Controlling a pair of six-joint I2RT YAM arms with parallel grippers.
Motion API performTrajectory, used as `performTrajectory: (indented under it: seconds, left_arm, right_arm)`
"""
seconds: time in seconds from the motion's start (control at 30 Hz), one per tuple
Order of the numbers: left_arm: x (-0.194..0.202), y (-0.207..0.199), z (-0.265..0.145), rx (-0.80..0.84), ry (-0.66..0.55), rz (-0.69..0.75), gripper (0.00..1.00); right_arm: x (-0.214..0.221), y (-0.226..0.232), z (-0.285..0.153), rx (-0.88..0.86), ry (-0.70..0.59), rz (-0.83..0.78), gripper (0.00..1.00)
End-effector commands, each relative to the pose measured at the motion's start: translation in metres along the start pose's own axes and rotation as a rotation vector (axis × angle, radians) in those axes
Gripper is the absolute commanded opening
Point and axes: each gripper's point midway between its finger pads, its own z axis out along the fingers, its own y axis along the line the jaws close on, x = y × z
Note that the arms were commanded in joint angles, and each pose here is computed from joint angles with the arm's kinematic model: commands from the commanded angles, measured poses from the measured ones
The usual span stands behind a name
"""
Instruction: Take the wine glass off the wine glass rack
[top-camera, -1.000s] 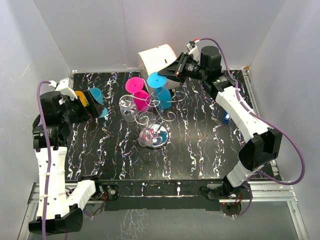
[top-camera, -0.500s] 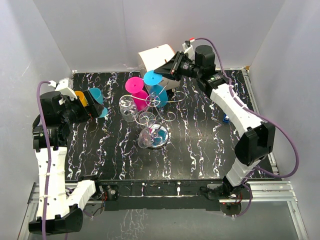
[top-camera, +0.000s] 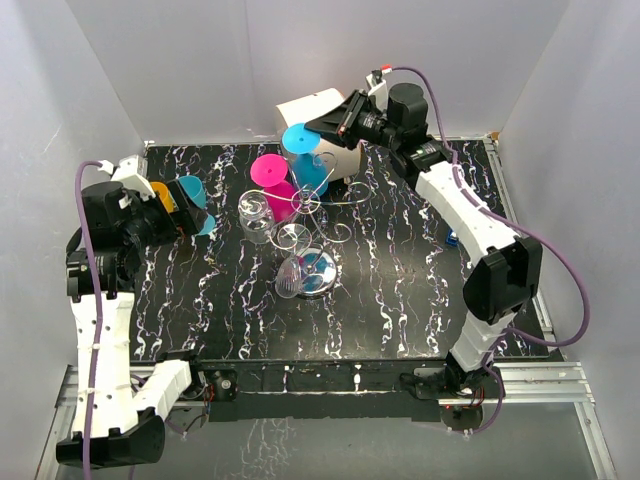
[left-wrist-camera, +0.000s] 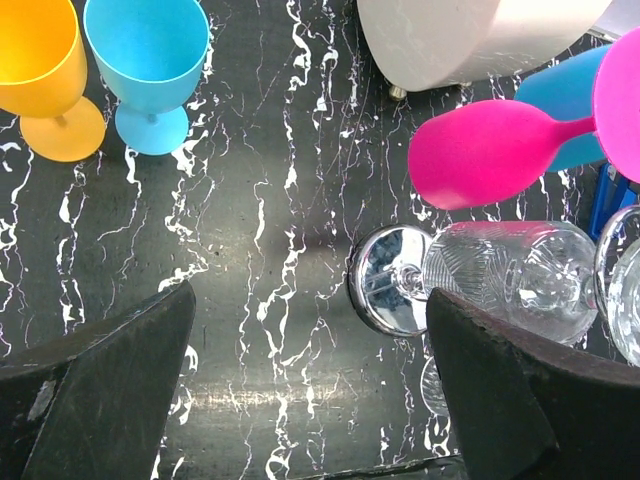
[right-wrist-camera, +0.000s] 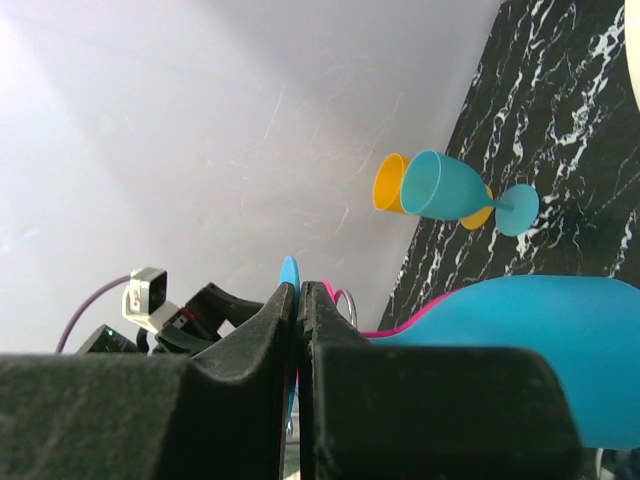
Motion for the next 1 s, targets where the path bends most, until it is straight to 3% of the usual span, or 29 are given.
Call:
performTrajectory:
  seconds: [0.0,0.3,0.5,0.8,0.97]
  left_arm:
    - [-0.011,-0.002,0.002,-0.004,-0.016,0.011,0.99]
    - [-0.071,-0.022,0.011,0.050,-0.122,-0.001,0.99]
    - [-0.108,-0.049,0.026,0.174,-0.162,-0.065,0.99]
    - [-0.166,-0.130,0.031,0.658,-0.173,-0.319,0.99]
    - [-0.195,-0.156,0.026,0.887,-0.174,-0.439,0.97]
  right_arm:
    - [-0.025,0.033,0.007,-0.116,-0.077,-0.020,0.00]
    - [-0.062,0.050,0.008,-0.203,-0.190,0.017,0.00]
    - [-0.100,0.061,-0.020,-0.301,-0.328,0.090,0.00]
    - [-0.120,0.109,-0.057,-0.590,-0.370,0.212,0.00]
    - [-0.119,0.137,-0.067,-0.692,-0.343,0.250,0.00]
